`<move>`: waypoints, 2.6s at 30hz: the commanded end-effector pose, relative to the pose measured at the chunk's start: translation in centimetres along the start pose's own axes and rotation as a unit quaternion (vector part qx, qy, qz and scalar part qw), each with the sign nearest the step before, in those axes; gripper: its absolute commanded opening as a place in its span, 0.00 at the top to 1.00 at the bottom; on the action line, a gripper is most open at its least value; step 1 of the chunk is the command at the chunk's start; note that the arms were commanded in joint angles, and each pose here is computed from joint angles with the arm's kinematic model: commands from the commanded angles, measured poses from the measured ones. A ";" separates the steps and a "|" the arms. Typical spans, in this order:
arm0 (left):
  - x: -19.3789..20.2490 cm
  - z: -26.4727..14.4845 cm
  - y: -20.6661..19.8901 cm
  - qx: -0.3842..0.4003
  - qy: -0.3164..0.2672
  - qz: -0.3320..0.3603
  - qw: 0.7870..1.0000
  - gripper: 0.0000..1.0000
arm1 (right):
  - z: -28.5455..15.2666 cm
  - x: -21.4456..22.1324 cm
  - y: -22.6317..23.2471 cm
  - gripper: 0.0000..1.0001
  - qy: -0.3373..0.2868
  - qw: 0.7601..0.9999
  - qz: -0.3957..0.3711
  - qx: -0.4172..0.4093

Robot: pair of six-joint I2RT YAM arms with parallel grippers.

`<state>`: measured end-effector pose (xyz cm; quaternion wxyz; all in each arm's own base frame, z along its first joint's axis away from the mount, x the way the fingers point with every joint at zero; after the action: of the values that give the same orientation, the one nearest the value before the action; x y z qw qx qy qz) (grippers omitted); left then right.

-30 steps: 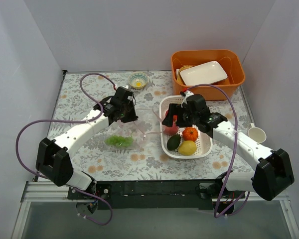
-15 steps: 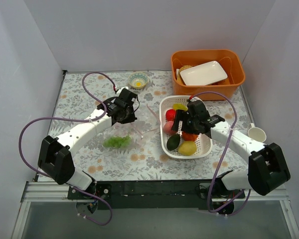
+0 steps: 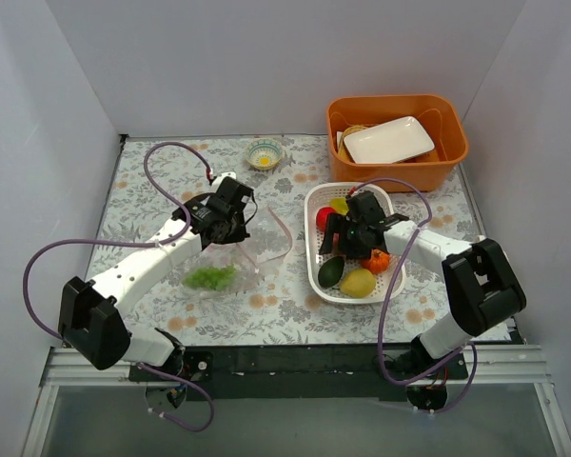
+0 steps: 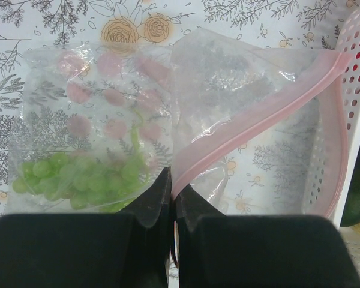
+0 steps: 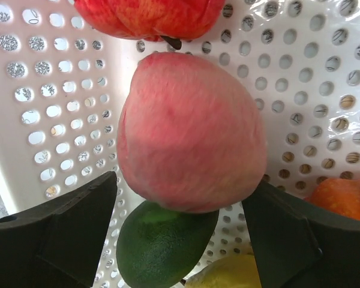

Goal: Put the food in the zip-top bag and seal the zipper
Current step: Pick up the fake fruit from the bin.

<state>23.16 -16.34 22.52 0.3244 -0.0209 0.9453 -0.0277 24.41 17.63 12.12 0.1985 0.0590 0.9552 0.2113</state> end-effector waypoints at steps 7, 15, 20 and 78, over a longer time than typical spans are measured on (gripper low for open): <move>-1.4 -1.4 -0.4 0.028 -0.021 0.000 0.999 1.00 | -1.1 -2.3 2.0 0.08 -0.047 0.998 -0.015 -0.046; -2.0 -1.5 -0.9 0.046 -0.024 0.001 0.999 1.00 | -3.1 -3.9 2.4 0.05 -0.071 0.996 -0.050 -0.011; -1.7 -1.9 -1.3 0.082 -0.026 -0.004 0.996 1.00 | -4.2 -4.6 2.1 0.03 -0.091 0.993 -0.066 0.025; -1.3 -1.5 -2.0 0.109 -0.004 -0.004 0.994 1.00 | -9.8 -4.5 6.3 0.59 -0.132 0.978 -0.054 -0.150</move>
<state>23.20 -18.12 23.88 0.3150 0.0101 0.9420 -0.1156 25.18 18.19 20.00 0.2846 0.0068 0.9184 0.2748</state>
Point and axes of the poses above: each gripper's point midway between its finger pads, its own z axis out along the fingers, its own y axis along the line the jaws close on, x = y × z, the point moved 9 cm from there along -z, back along the fingers, and after that the axes turned 5 degrees about z, right-handed, at the moved point
